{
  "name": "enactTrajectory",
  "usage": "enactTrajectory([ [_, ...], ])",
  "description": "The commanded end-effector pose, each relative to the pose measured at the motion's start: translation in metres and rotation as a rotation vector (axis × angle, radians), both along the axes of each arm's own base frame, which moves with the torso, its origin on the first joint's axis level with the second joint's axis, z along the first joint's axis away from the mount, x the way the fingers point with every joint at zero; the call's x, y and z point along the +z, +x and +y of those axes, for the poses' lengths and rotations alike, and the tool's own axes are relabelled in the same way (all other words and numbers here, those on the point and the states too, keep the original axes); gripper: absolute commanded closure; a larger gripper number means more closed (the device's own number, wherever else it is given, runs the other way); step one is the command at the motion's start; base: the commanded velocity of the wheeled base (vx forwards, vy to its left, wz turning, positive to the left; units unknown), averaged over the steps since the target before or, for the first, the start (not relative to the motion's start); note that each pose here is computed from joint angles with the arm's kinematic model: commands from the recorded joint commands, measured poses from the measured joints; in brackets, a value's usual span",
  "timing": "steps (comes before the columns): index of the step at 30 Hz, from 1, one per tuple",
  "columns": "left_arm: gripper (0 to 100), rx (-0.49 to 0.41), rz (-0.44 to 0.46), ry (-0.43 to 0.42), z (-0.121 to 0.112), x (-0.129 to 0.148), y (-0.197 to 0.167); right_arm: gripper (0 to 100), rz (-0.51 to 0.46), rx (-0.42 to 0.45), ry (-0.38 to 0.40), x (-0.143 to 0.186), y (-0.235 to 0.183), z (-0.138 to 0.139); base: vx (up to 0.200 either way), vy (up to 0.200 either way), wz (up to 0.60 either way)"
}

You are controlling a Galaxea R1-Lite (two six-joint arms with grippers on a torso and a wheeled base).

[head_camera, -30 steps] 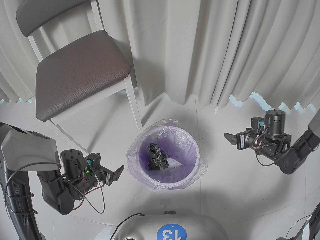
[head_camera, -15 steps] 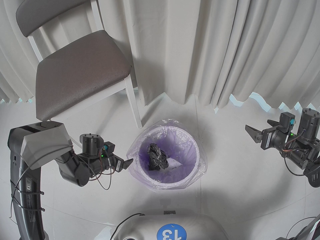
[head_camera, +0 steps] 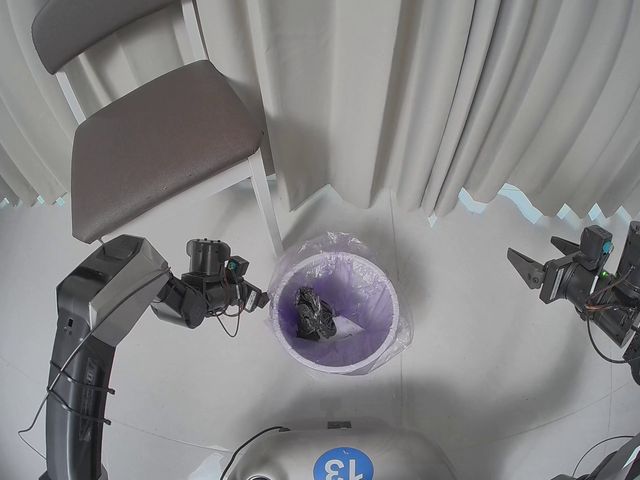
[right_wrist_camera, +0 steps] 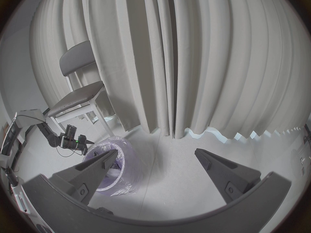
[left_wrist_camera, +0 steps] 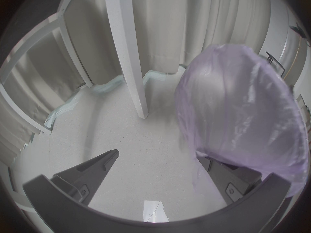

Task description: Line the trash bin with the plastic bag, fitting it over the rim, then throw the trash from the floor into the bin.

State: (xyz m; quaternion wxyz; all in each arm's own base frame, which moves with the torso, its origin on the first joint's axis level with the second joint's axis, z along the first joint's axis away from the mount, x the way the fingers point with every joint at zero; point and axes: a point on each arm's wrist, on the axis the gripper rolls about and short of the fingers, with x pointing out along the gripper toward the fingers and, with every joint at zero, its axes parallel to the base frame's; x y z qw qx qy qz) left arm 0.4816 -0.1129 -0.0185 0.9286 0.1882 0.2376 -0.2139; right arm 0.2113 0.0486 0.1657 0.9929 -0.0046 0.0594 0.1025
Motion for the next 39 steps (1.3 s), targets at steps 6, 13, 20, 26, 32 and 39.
enactTrajectory([
  [6,0,-0.033,0.08,0.036,-0.012,-0.045,0.014,0,0.01,0.045,0.007,-0.002,0.0,0.001,0.0,0.0,0.0],
  [13,0,-0.037,0.082,0.069,-0.003,-0.042,0.008,0,0.031,0.045,0.011,-0.007,0.002,0.001,0.0,0.0,0.0],
  [20,0,-0.005,0.052,0.089,0.024,0.006,-0.017,0,0.04,0.042,0.007,-0.009,-0.001,0.001,0.0,0.0,0.0],
  [26,0,-0.004,-0.005,0.078,0.03,0.032,-0.053,0,0.072,0.024,-0.005,-0.018,-0.009,-0.001,0.0,0.0,0.0],
  [32,0,0.007,-0.075,0.076,0.044,0.064,-0.089,0,0.081,0.0,-0.005,-0.025,-0.041,-0.007,0.0,0.0,0.0],
  [39,0,-0.033,-0.132,0.035,0.048,0.114,-0.133,0,0.029,-0.001,0.017,-0.024,-0.076,-0.016,0.0,0.0,0.0],
])
